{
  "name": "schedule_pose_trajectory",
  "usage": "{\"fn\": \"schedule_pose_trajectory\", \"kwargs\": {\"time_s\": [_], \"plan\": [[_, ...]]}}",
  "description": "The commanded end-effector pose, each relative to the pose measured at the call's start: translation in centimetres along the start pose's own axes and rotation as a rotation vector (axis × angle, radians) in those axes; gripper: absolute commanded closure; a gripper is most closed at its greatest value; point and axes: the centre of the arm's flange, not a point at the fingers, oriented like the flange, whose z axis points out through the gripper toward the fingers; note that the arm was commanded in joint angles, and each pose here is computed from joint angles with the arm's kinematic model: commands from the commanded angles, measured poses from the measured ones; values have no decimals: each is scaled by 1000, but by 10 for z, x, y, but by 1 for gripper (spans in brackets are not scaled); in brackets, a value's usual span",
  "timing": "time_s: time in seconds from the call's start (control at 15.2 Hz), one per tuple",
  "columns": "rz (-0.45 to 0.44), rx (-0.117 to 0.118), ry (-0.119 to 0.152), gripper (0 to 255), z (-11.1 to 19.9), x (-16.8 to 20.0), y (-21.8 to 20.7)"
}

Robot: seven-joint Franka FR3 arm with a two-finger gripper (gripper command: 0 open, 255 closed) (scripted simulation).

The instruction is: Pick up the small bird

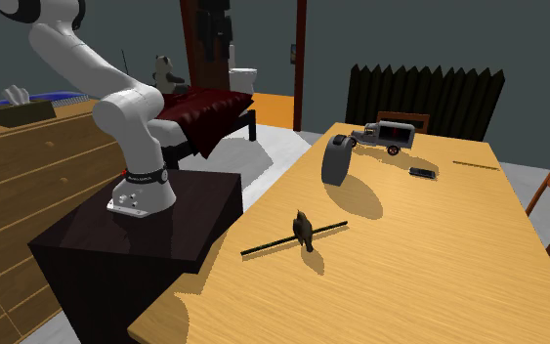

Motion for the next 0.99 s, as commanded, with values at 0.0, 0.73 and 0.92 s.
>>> {"fn": "schedule_pose_trajectory", "kwargs": {"time_s": [0.0, 0.73, 0.92], "plan": [[0, 0, 0, 0, 0, 0, 0], [44, 28, -14, 0, 123, 79, 14], [56, 36, -17, 0, 157, 100, 18]]}}
